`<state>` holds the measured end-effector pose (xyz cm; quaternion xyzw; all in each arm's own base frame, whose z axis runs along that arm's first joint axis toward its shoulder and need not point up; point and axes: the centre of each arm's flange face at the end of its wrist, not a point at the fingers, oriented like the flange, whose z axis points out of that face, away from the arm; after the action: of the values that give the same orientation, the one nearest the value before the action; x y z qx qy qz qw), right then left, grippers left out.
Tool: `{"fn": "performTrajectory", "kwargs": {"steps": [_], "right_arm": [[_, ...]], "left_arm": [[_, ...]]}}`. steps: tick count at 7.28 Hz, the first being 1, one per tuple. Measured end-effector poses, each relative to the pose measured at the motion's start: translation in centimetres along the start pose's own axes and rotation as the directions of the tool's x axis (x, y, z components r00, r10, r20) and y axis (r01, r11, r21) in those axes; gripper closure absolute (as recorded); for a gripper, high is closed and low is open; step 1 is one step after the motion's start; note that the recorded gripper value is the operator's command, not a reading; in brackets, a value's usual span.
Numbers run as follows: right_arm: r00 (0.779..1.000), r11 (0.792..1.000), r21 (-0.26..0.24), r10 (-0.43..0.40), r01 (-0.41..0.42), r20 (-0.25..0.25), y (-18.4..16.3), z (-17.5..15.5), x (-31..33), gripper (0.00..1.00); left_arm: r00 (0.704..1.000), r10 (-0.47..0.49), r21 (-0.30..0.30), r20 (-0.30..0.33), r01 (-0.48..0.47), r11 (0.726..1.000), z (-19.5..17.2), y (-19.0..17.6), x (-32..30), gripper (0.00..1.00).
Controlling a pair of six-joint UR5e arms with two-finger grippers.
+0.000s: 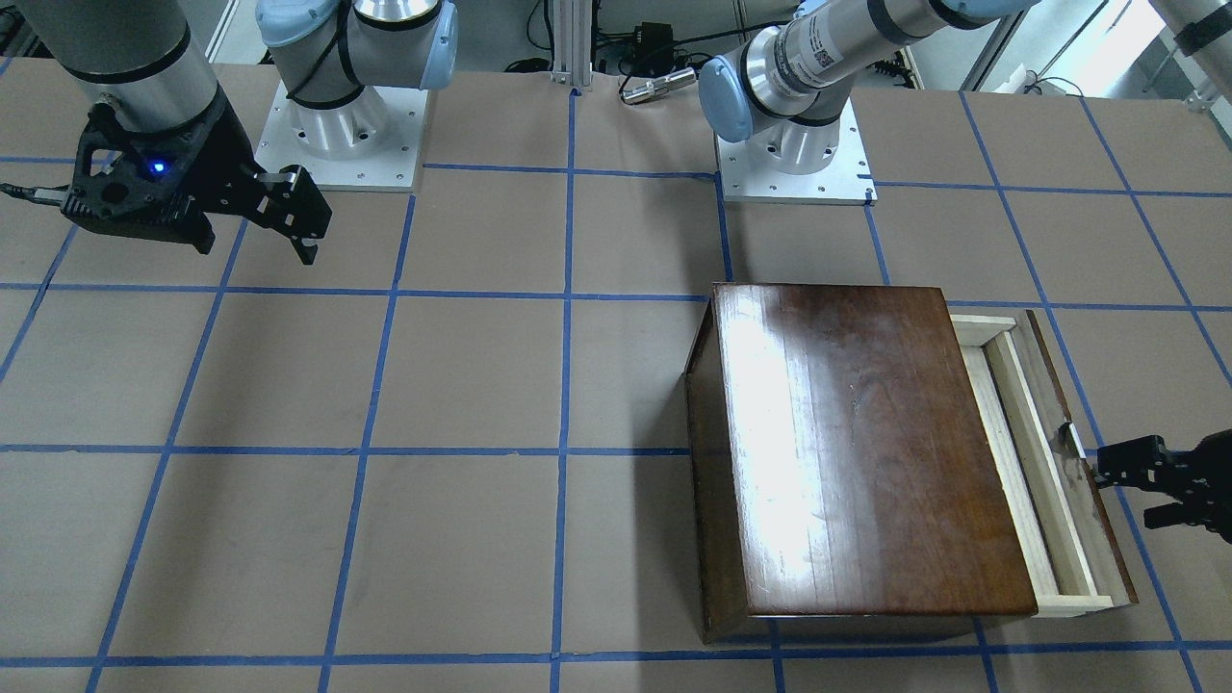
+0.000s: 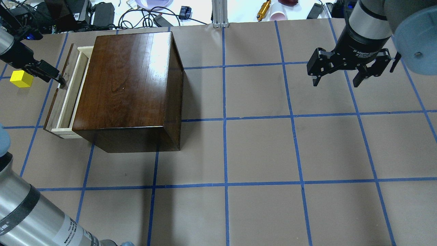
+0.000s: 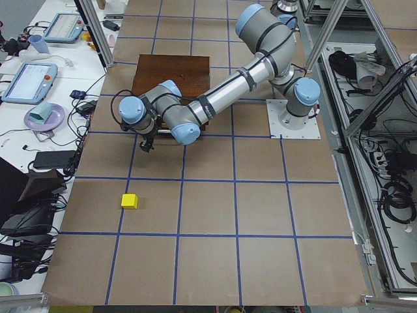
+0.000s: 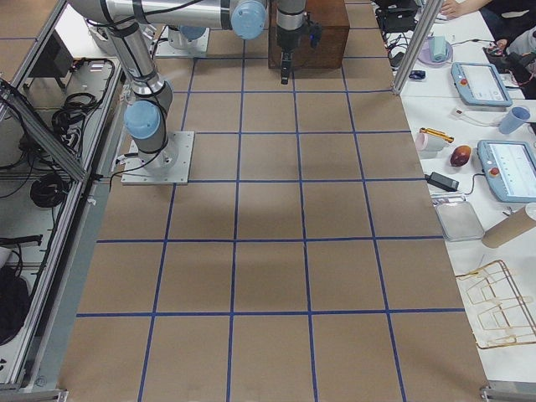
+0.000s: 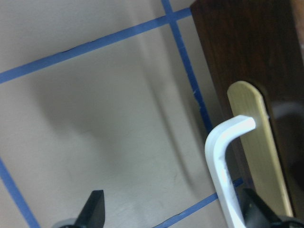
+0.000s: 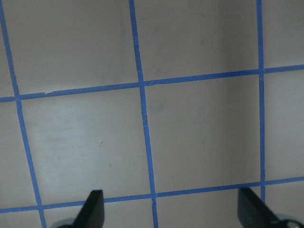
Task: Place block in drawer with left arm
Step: 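Pull the drawer open with the left gripper, away from the cabinet, then release the handle and move the left gripper to the yellow cube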
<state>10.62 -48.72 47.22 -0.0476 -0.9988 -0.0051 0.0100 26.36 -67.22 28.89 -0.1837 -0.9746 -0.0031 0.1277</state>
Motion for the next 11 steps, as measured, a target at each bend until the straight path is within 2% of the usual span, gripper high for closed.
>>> {"fn": "performTrajectory", "kwargs": {"steps": [4, 6, 9, 11], "right_arm": [[1.000, 1.000, 0.000, 0.000, 0.000, 0.000, 0.0, 0.0, 0.0, 0.00], [1.000, 1.000, 0.000, 0.000, 0.000, 0.000, 0.0, 0.0, 0.0, 0.00], [1.000, 1.000, 0.000, 0.000, 0.000, 0.000, 0.0, 0.0, 0.0, 0.00], [1.000, 1.000, 0.000, 0.000, 0.000, 0.000, 0.0, 0.0, 0.0, 0.00]], "left_arm": [[1.000, 0.016, -0.005, 0.016, -0.016, 1.000, -0.5, 0.3, -1.1, 0.03], [0.999, 0.010, 0.010, 0.048, -0.011, 1.000, -2.7, 0.6, -0.8, 0.03], [0.988, -0.040, 0.044, 0.147, 0.034, 0.998, -7.2, 1.8, -4.3, 0.03], [0.967, -0.099, 0.105, 0.236, 0.076, 0.992, -7.4, 1.9, -8.6, 0.03]]}}
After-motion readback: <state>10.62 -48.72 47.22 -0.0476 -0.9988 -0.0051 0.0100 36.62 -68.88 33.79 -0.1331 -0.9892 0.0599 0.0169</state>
